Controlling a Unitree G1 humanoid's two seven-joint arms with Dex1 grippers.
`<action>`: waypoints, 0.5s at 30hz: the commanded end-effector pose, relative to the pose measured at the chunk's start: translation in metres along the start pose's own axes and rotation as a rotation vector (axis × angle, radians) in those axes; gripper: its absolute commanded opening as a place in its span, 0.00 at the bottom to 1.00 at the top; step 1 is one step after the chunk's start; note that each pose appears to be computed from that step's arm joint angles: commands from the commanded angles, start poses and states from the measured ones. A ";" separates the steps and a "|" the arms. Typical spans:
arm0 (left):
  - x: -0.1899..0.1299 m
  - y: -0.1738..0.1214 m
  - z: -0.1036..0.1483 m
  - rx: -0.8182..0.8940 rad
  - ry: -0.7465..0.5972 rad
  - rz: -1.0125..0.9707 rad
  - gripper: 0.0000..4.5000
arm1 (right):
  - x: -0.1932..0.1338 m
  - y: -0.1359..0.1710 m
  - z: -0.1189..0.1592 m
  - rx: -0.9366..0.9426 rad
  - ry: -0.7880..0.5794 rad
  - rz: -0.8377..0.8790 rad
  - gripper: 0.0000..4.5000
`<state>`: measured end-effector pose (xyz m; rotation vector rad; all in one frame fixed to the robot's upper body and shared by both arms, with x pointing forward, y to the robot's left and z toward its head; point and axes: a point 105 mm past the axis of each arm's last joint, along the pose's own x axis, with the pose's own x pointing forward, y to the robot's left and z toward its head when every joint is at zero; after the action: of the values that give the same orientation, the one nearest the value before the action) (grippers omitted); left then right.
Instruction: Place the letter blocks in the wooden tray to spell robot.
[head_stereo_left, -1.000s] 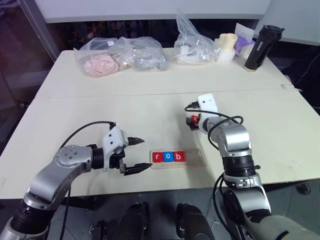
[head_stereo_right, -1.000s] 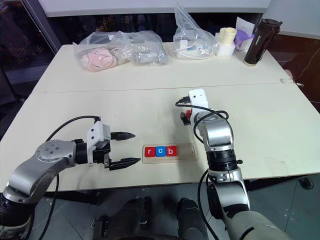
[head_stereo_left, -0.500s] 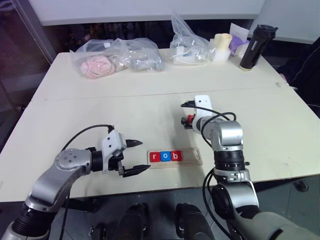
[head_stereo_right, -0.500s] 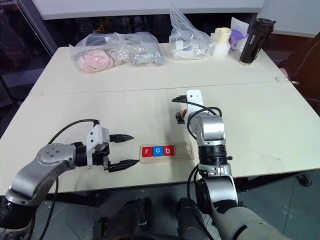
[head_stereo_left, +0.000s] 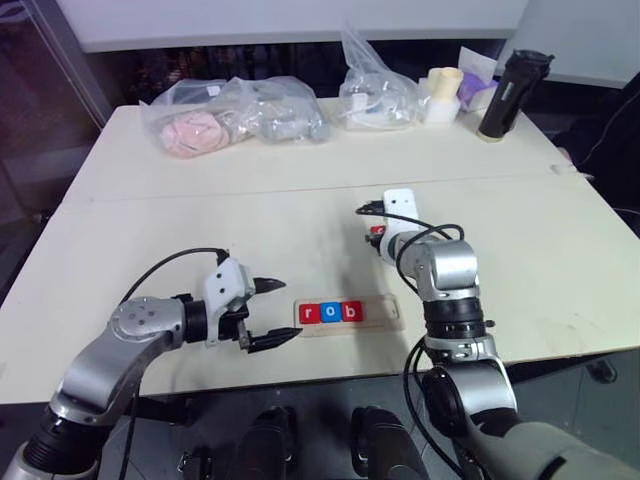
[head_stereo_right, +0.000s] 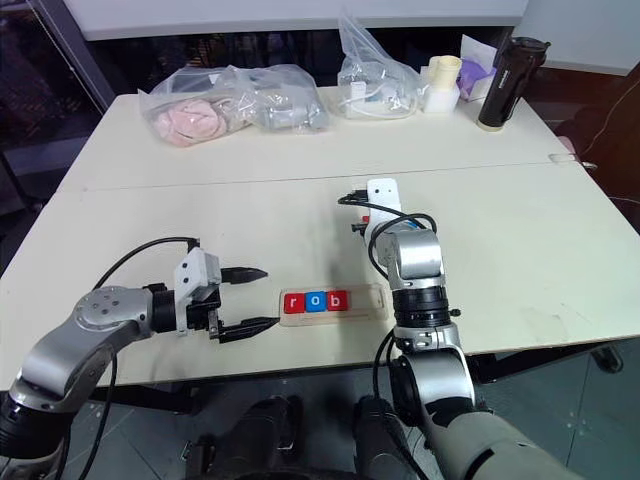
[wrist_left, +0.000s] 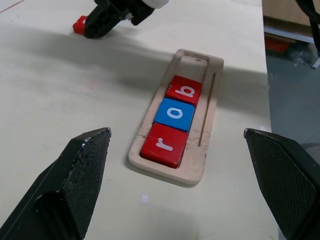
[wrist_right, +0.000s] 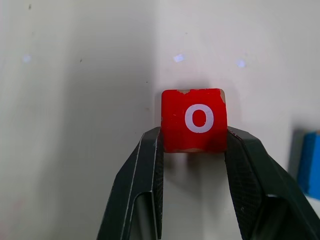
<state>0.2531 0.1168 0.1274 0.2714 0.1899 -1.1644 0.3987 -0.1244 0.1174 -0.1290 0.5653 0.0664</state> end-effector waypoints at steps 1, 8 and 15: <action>-0.001 -0.002 0.006 0.033 -0.022 -0.012 1.00 | -0.029 -0.011 0.021 -0.046 -0.080 0.014 0.25; 0.000 0.002 0.005 0.029 -0.028 -0.017 1.00 | -0.083 -0.041 -0.015 -0.123 -0.051 0.042 0.25; -0.002 0.008 -0.002 0.038 -0.023 -0.037 1.00 | -0.116 -0.064 -0.085 -0.157 0.040 0.005 0.25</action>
<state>0.2598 0.1253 0.1193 0.2627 0.1971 -1.1814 0.2658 -0.2016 0.1040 -0.2730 0.6515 0.1223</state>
